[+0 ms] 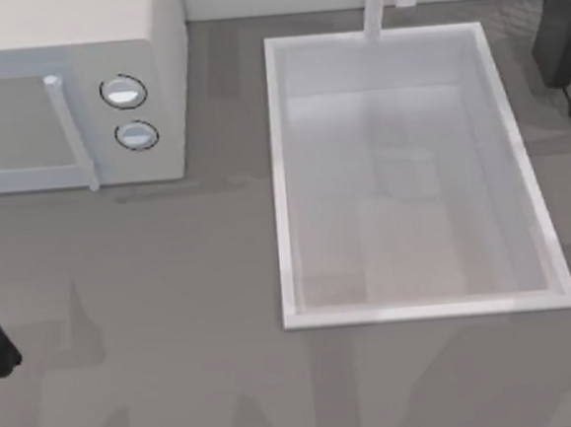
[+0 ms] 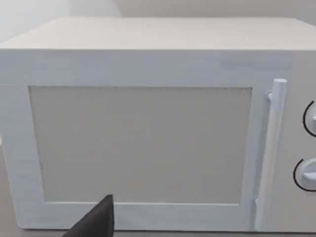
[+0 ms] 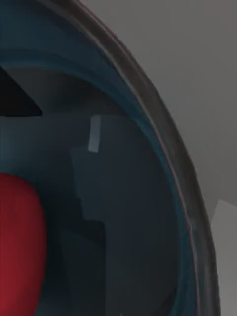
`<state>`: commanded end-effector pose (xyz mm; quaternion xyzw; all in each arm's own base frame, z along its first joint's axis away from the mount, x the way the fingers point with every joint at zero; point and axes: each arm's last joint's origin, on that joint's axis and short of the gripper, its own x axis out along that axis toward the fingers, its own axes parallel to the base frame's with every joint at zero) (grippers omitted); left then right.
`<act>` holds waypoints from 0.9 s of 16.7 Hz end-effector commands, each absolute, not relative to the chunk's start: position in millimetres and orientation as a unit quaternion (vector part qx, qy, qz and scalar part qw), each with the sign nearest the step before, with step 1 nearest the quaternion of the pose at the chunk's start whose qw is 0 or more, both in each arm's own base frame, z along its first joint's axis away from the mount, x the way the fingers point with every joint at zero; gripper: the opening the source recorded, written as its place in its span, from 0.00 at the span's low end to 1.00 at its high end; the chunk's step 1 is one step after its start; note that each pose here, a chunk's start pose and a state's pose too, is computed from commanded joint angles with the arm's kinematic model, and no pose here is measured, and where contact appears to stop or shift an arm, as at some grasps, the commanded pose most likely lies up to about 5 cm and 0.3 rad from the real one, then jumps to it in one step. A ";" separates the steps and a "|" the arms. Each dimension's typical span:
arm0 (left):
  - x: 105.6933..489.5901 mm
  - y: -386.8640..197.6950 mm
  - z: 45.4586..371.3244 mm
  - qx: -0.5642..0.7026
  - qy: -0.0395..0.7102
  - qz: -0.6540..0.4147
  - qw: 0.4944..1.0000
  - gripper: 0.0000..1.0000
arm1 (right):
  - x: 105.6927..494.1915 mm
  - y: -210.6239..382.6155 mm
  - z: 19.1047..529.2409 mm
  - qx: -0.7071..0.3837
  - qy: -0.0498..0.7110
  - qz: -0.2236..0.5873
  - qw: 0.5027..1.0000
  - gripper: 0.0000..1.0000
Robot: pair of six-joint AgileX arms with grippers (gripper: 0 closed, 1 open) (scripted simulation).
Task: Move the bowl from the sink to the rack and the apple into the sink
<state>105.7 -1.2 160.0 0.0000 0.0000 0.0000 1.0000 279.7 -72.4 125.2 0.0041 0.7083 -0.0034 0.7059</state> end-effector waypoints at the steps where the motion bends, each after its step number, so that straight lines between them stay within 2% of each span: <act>1: 105.7 -1.2 160.0 0.000 0.000 0.000 1.000 1.00 | 278.9 -72.1 115.4 0.004 0.708 -0.003 0.706 1.00; 4: 105.7 -1.2 160.0 0.000 0.000 0.000 1.000 1.00 | 275.8 -71.4 95.6 0.003 0.708 -0.003 0.707 1.00; 9: 105.7 -1.2 160.0 0.000 0.000 0.000 1.000 1.00 | 275.0 -71.2 93.5 0.004 0.707 -0.004 0.707 1.00; 15: 105.7 -1.2 160.0 0.000 0.000 0.000 1.000 1.00 | 275.0 -71.2 93.5 0.004 0.707 -0.004 0.707 0.55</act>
